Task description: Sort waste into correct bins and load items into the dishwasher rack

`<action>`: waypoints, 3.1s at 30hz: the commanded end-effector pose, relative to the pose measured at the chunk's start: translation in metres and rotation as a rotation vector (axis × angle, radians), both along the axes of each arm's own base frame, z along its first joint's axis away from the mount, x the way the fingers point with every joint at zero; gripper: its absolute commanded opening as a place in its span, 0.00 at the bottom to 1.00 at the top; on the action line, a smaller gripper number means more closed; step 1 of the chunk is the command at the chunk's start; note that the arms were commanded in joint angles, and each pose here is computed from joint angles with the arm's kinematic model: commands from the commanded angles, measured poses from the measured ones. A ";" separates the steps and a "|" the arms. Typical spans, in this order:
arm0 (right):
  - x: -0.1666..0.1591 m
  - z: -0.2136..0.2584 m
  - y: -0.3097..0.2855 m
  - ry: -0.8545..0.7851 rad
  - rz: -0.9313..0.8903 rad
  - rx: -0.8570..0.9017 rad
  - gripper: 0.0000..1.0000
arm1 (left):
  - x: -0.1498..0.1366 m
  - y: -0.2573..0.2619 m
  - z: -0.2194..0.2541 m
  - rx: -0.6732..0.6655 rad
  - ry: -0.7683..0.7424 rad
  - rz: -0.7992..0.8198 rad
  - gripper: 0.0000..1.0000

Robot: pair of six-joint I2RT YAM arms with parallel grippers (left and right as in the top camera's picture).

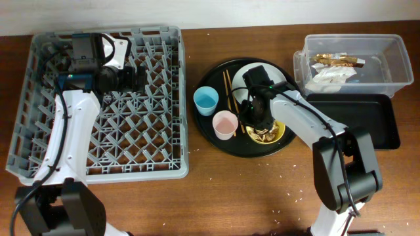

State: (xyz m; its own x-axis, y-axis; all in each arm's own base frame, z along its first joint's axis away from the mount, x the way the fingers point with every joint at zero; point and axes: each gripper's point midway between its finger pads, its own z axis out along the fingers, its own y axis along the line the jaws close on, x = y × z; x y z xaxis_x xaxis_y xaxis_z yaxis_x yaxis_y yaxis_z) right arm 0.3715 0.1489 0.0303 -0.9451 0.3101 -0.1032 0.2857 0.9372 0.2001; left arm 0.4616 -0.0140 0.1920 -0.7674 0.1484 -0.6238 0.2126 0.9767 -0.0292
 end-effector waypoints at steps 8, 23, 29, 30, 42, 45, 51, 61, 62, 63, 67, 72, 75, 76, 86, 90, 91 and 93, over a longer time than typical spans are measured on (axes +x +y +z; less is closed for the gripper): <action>-0.001 0.041 0.004 -0.007 0.133 -0.012 0.04 | 0.000 0.000 0.016 -0.013 -0.034 0.001 0.99; 0.002 0.210 -0.084 -0.290 0.465 0.178 0.04 | 0.000 0.000 0.016 -0.013 -0.034 0.001 0.99; 0.017 0.207 -0.161 -0.459 0.341 0.402 0.04 | 0.000 0.000 0.016 -0.013 -0.034 0.001 0.99; 0.018 0.203 -0.171 -0.492 0.304 0.462 0.04 | 0.000 0.000 0.016 -0.013 -0.034 0.001 0.99; -0.004 0.135 -0.239 -0.789 0.055 0.751 0.04 | 0.000 0.000 0.016 -0.013 -0.034 0.001 0.99; -0.009 0.133 -0.252 -0.813 0.025 0.741 0.04 | 0.000 0.000 0.016 -0.013 -0.034 0.001 0.99; -0.019 0.152 -0.276 -0.906 -0.040 0.812 0.04 | 0.000 0.000 0.016 -0.012 -0.034 0.001 0.99; -0.024 0.140 -0.281 -0.822 -0.217 1.051 0.04 | 0.000 0.000 0.016 -0.013 -0.034 0.001 0.99; -0.024 0.140 -0.281 -0.822 -0.216 1.051 0.04 | 0.000 0.000 0.016 -0.013 -0.034 0.001 0.99; -0.023 0.140 -0.282 -0.828 -0.210 1.045 0.04 | 0.000 0.000 0.016 -0.013 -0.034 0.001 0.99; -0.021 0.142 -0.285 -0.802 -0.243 1.070 0.04 | 0.000 0.000 0.016 -0.013 -0.034 0.001 0.99; -0.020 0.146 -0.286 -0.766 -0.282 1.104 0.04 | 0.000 0.000 0.016 -0.013 -0.034 0.001 0.99; -0.019 0.148 -0.285 -0.754 -0.289 1.114 0.04 | 0.000 0.000 0.016 -0.013 -0.034 0.001 0.99; -0.018 0.152 -0.280 -0.754 -0.271 1.113 0.04 | 0.000 0.000 0.016 -0.013 -0.034 0.001 0.99; -0.001 0.187 -0.058 -0.517 0.227 0.670 0.04 | 0.000 0.000 0.016 -0.013 -0.034 0.001 0.99; -0.007 0.132 -0.033 -0.386 0.228 0.141 0.04 | 0.000 0.000 0.016 -0.013 -0.034 0.001 0.99; -0.011 0.122 -0.031 -0.365 0.228 0.028 0.04 | 0.000 0.000 0.016 -0.013 -0.034 0.001 0.99; -0.016 0.103 -0.019 -0.334 0.263 -0.120 0.04 | 0.000 0.000 0.016 -0.013 -0.034 0.001 0.99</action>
